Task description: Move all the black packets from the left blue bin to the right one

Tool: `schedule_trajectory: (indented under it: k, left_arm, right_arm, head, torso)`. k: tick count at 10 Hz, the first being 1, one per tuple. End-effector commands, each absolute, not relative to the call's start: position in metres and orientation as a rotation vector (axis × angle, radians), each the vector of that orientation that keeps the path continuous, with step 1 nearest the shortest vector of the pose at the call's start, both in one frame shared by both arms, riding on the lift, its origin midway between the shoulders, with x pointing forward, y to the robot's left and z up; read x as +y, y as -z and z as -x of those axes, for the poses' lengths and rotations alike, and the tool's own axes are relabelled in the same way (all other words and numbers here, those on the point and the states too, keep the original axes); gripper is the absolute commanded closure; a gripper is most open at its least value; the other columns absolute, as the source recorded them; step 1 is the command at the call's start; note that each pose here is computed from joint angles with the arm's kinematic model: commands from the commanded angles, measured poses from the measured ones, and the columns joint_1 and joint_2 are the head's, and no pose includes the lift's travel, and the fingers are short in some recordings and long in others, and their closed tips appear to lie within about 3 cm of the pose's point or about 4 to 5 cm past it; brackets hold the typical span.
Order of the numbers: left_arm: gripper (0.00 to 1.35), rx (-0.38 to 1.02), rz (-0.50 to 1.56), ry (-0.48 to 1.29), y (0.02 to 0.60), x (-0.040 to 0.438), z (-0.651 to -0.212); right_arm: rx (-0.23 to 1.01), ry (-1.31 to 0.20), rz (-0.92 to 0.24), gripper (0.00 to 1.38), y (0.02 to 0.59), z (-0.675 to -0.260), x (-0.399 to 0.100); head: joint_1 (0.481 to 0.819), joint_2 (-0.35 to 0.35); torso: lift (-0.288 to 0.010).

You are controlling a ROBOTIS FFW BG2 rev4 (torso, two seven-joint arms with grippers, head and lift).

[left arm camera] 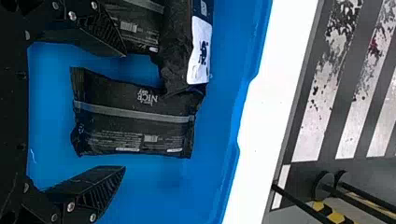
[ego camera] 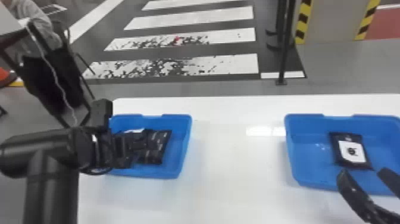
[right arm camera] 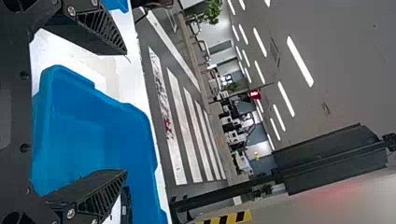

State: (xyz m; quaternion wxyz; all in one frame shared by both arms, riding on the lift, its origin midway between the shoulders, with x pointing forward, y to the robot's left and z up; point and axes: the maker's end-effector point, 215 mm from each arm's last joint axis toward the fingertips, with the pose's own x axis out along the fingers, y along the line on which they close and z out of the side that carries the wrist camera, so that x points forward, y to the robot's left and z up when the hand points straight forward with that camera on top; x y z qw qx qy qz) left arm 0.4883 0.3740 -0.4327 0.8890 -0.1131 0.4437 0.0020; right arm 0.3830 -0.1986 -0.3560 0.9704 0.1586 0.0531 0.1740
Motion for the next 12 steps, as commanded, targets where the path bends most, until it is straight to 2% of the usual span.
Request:
schedule_trajectory:
  k: [1,3,4,6,7,8,9,12]
  left_arm:
    - [0.19,0.937,0.229,-0.012,0.436,0.375,-0.497]
    - [0.24,0.972,0.243,-0.018,0.446,0.373,-0.502]
    - [0.34,0.992,0.249,-0.011,0.452,0.37,-0.505]
    - [0.75,1.026,0.245,-0.023,0.463,0.37,-0.504]
    - [0.83,1.028,0.239,-0.027,0.463,0.371,-0.505]
    - [1.05,1.023,0.228,-0.04,0.464,0.377,-0.507]
    - [1.21,0.989,0.222,-0.017,0.466,0.371,-0.512]
    - [1.21,0.927,0.243,0.087,0.448,0.344,-0.506]
  right_arm:
    - [0.112,-0.353,-0.327,0.13,0.358,-0.383,-0.198]
    - [0.116,-0.355,-0.335,0.13,0.36,-0.383,-0.197]
    - [0.116,-0.354,-0.344,0.13,0.361,-0.382,-0.198]
    - [0.119,-0.355,-0.342,0.13,0.361,-0.382,-0.198]
    - [0.117,-0.357,-0.341,0.13,0.36,-0.383,-0.197]
    - [0.116,-0.356,-0.342,0.13,0.36,-0.383,-0.198]
    - [0.115,-0.357,-0.344,0.13,0.36,-0.383,-0.198]
    - [0.116,-0.361,-0.343,0.13,0.358,-0.383,-0.197]
  head:
    - [0.695,0.225]
    - [0.695,0.224]
    - [0.695,0.223]
    - [0.695,0.216]
    - [0.695,0.215]
    - [0.695,0.216]
    - [0.695,0.217]
    - [0.695,0.202]
  torso:
    - [-0.154]
    - [-0.154]
    - [-0.154]
    - [-0.154]
    - [-0.154]
    - [-0.154]
    - [-0.154]
    - [-0.154]
